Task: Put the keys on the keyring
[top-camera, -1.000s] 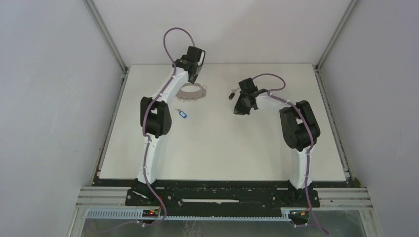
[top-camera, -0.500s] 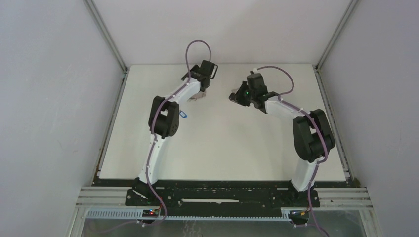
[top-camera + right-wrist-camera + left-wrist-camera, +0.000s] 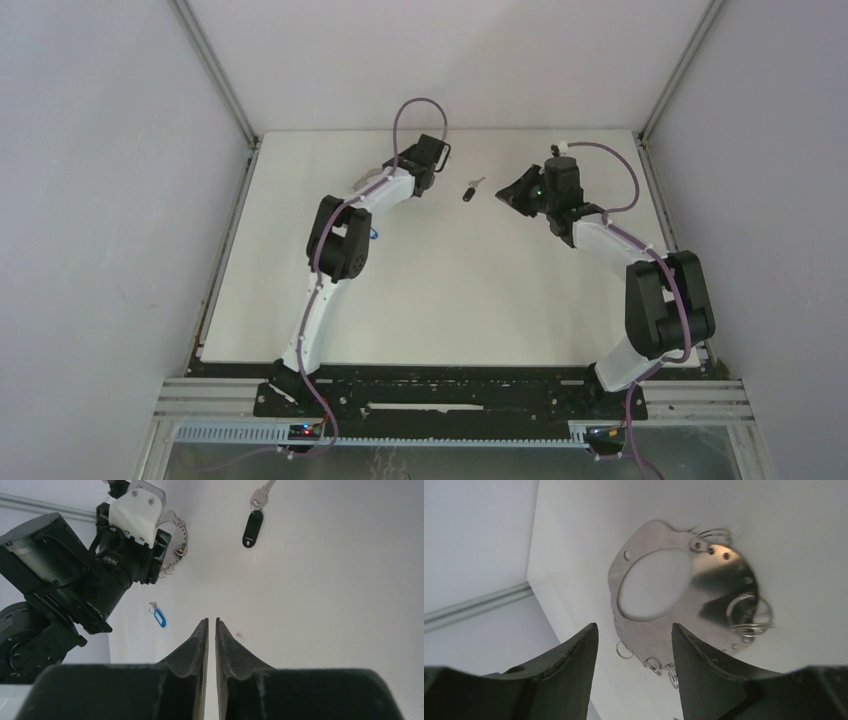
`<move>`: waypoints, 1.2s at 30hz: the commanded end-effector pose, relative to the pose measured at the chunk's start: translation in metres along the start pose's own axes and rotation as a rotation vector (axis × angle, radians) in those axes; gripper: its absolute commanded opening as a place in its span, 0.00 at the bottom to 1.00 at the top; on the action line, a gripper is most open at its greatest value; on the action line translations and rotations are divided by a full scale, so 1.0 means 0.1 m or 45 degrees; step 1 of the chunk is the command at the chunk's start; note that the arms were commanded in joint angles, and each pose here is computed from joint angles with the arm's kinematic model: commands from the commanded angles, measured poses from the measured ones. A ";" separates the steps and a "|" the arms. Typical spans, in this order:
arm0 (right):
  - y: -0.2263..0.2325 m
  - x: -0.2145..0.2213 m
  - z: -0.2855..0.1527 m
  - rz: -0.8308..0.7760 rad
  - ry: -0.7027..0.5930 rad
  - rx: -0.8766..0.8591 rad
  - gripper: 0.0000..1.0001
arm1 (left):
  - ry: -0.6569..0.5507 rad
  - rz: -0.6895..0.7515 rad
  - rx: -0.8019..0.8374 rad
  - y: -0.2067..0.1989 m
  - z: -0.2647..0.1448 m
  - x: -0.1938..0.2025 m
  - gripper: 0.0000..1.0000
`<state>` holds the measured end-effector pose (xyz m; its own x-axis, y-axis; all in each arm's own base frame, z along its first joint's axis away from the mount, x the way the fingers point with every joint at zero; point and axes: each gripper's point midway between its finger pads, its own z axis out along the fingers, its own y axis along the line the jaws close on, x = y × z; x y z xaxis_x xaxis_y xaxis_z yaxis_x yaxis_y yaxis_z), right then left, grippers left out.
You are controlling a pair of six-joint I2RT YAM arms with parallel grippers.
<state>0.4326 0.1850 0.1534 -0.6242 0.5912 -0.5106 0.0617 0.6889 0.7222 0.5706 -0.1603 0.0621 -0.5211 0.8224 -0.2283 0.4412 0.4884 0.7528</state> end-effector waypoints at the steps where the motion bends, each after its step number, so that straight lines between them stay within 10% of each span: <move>1: 0.15 -0.14 -0.10 0.010 -0.059 -0.083 0.17 | -0.093 0.114 0.116 -0.16 -0.10 -0.14 0.61; 20: 0.04 -0.23 -0.35 0.002 -0.141 -0.069 0.18 | -0.225 0.329 0.753 -0.85 -0.62 -0.22 0.61; 36: 0.10 -0.23 -0.42 -0.023 -0.156 -0.076 0.16 | -0.237 0.136 0.656 -0.54 -0.49 -0.35 0.49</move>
<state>0.4161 0.1618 0.1751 -0.5561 0.6288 -0.5435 0.0386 0.6728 0.7389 0.5217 -0.2325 0.0553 -0.3171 0.8989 -0.3022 0.8250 0.4187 0.3795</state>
